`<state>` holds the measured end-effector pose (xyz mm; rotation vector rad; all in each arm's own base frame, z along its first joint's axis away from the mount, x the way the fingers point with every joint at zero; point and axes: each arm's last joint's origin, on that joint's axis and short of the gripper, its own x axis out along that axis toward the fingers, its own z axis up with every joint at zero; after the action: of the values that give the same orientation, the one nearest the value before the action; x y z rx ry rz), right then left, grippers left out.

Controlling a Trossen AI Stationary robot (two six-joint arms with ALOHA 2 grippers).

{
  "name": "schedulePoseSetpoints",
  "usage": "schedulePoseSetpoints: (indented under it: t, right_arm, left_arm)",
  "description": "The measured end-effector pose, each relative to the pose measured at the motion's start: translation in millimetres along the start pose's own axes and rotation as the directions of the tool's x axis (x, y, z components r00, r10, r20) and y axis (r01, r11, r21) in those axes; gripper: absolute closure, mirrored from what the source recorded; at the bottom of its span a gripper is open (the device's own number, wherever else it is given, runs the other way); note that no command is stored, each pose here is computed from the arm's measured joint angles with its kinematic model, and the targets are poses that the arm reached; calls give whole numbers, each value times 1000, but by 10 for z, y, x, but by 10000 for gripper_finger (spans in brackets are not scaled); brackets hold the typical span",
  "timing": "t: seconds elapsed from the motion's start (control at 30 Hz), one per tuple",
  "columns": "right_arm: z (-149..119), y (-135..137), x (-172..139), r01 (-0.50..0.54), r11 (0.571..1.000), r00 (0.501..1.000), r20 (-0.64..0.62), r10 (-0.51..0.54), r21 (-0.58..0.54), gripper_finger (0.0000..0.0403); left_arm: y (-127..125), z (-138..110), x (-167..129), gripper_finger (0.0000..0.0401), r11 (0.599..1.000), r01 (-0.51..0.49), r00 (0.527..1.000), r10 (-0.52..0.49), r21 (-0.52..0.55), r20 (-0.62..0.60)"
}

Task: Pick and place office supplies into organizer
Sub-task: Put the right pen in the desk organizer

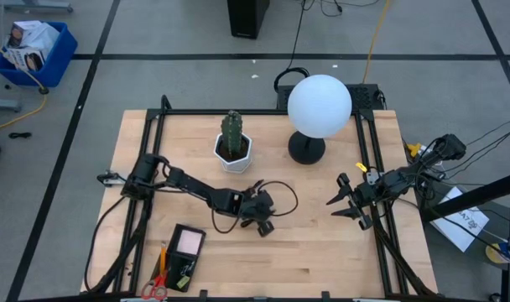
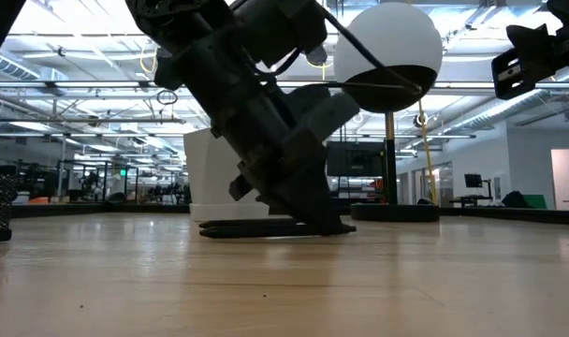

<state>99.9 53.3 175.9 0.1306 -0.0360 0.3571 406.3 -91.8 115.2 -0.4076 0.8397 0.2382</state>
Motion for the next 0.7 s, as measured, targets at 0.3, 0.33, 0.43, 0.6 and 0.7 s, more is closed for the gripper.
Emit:
schedulePoseSetpoints:
  t: [0.3,0.33,0.43,0.6,0.7]
  right_arm:
    - [0,0,0,0,1000,1000,0,0,0,250]
    - [0,0,0,0,1000,1000,0,0,0,250]
    - [0,0,0,0,1000,1000,0,0,0,250]
    - [0,0,0,0,1000,1000,0,0,0,250]
    - [0,0,0,0,1000,1000,0,0,0,250]
  left_arm:
    - [-164,-77,-37,376,998,53,998,-53,22,15]
    - [-177,-87,-40,376,998,54,998,-54,20,15]
    - [-224,-123,-54,376,998,59,998,-59,21,15]
    - [-323,-190,-93,376,996,75,997,-76,41,16]
    - [-421,-191,-187,376,993,104,994,-106,53,39]
